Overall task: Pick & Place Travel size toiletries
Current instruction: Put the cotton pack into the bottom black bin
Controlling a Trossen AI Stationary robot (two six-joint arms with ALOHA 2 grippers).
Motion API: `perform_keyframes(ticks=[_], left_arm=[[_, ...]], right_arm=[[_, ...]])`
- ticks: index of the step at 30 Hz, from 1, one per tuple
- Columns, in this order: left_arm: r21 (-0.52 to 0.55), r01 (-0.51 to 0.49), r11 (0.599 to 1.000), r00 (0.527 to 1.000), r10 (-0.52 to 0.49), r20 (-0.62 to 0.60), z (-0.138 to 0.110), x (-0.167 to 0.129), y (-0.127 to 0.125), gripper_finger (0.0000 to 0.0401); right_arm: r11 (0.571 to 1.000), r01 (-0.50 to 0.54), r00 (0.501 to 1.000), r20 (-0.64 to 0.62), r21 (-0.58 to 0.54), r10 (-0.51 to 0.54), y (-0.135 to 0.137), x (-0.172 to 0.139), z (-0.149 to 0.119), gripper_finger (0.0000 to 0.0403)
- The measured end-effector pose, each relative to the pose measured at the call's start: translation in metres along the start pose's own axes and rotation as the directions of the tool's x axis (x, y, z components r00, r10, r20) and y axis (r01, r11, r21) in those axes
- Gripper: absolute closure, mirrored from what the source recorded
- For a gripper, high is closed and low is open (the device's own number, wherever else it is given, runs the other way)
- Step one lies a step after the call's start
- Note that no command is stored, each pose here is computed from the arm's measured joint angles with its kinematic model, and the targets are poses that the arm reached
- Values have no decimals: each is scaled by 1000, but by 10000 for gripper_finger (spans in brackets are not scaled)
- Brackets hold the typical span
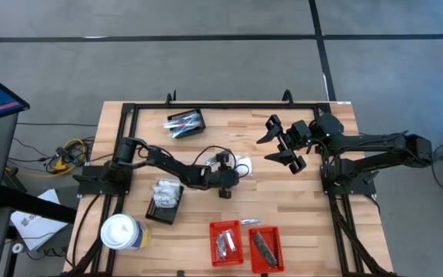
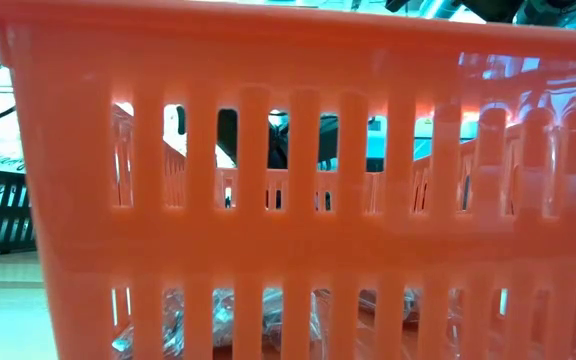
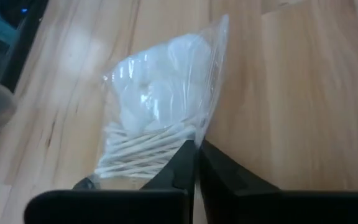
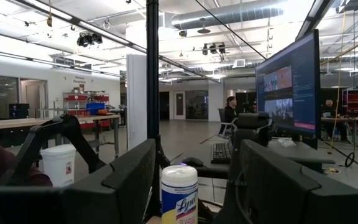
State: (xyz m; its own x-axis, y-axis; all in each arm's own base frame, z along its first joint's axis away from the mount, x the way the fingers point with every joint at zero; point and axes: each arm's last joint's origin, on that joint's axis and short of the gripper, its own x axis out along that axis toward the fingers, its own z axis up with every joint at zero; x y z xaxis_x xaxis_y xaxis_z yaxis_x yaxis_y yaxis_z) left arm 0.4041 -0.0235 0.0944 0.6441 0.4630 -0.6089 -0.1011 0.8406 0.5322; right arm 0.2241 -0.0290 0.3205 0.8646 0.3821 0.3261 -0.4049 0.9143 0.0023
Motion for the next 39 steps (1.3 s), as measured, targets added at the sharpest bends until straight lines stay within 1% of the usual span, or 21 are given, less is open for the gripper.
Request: perform_keyframes(ticks=[2,4,7,11,13,14,15,17,20,22,24,27,30,32,36,39], left_arm=[[2,-37,999,999,37,-5,0,-1,-1,394],[30,-83,996,996,84,-19,2,-7,-1,398],[54,-97,994,995,98,-18,8,-21,2,399],[-40,-87,995,995,88,41,32,-63,25,400],[-108,-33,994,998,39,53,38,-87,39,400],[-153,17,988,998,-7,68,41,-100,47,400],[-205,73,976,994,-55,93,44,-115,58,400],[-290,187,939,979,-155,130,45,-143,79,400],[-368,336,867,942,-303,146,38,-180,104,400],[-411,419,810,908,-385,165,31,-203,117,401],[-429,492,758,868,-465,175,23,-223,125,401],[-395,587,707,802,-575,164,6,-245,123,401],[-396,630,668,762,-631,148,-13,-258,117,401],[-418,647,638,738,-662,131,-26,-262,110,401],[-474,645,600,717,-690,101,-51,-264,97,401],[-510,633,582,706,-705,72,-68,-263,89,401]], right_arm=[[1000,0,1000,-1,1,0,0,0,0,173],[1000,1,1000,-4,3,-1,0,0,0,173],[1000,2,1000,-10,7,-2,0,0,-1,173],[1000,4,1000,-16,10,-4,0,0,-2,173],[1000,4,1000,-16,10,-4,0,0,-2,173],[1000,4,1000,-16,11,-4,0,0,-2,173],[1000,4,1000,-16,11,-4,0,0,-2,173],[1000,4,1000,-16,11,-4,0,0,-2,173],[1000,5,1000,-16,11,-4,-1,0,-2,173],[1000,5,1000,-16,11,-4,-1,0,-2,173],[1000,5,1000,-16,11,-4,-1,0,-2,173],[1000,4,1000,-16,11,-4,-1,0,-2,173],[1000,4,1000,-16,11,-4,-1,0,-2,173],[1000,4,1000,-16,11,-4,-1,0,-2,173],[1000,4,1000,-16,11,-4,-1,0,-2,173],[1000,4,1000,-16,11,-4,-1,0,-2,173]])
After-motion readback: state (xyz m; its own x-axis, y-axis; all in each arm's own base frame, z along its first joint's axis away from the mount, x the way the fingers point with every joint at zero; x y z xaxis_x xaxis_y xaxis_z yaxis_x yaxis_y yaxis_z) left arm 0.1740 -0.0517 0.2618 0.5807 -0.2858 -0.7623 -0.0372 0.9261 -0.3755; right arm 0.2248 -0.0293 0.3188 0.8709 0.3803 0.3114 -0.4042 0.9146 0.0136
